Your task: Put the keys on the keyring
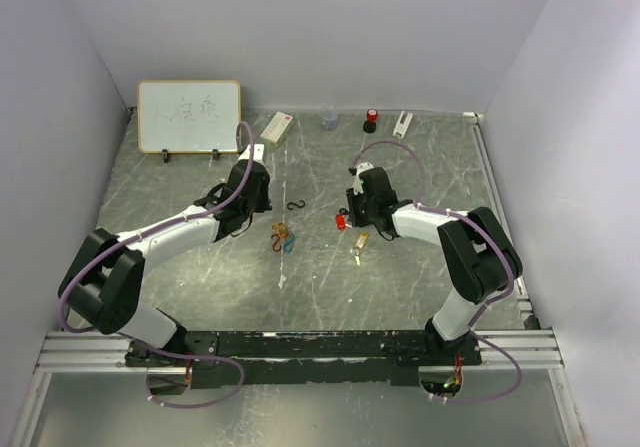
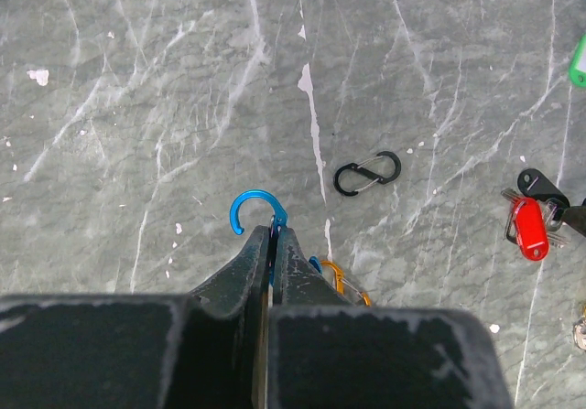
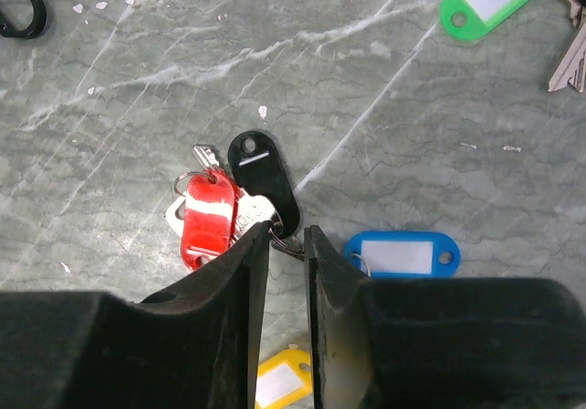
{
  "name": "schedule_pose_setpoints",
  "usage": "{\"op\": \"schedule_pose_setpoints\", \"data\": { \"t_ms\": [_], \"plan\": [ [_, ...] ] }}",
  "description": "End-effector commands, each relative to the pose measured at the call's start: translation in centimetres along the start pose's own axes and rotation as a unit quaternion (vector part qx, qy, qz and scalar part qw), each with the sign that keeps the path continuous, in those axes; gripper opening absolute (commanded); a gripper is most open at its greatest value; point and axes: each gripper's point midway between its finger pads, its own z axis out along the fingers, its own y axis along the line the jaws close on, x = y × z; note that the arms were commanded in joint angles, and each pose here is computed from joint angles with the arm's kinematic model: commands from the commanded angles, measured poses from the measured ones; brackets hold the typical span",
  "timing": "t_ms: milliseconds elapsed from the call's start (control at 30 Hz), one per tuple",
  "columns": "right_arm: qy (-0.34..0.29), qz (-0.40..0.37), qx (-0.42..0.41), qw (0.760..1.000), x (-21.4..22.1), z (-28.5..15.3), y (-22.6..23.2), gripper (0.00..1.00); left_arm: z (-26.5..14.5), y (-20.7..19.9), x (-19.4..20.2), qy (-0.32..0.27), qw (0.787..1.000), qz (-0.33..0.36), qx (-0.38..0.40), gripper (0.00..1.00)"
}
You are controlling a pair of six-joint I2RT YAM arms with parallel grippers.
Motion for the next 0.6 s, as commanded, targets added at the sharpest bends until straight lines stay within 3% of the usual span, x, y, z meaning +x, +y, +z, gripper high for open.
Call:
{"op": "schedule_pose_setpoints", "data": {
  "t_ms": [0,567],
  "plan": [
    [-0.006,-0.007,-0.001,1.0,-0.7,0.0,0.2,0.21,0.0,-0.4,-0.1,-0.002,1.0,0.002,0.004,0.07],
    [-0.023,-0.011,0.007,1.0,-1.9,-1.0,0.4,0.0,0.0,-0.7,-0.1,0.0,1.0,0.003,0.01,0.07]
  ]
}}
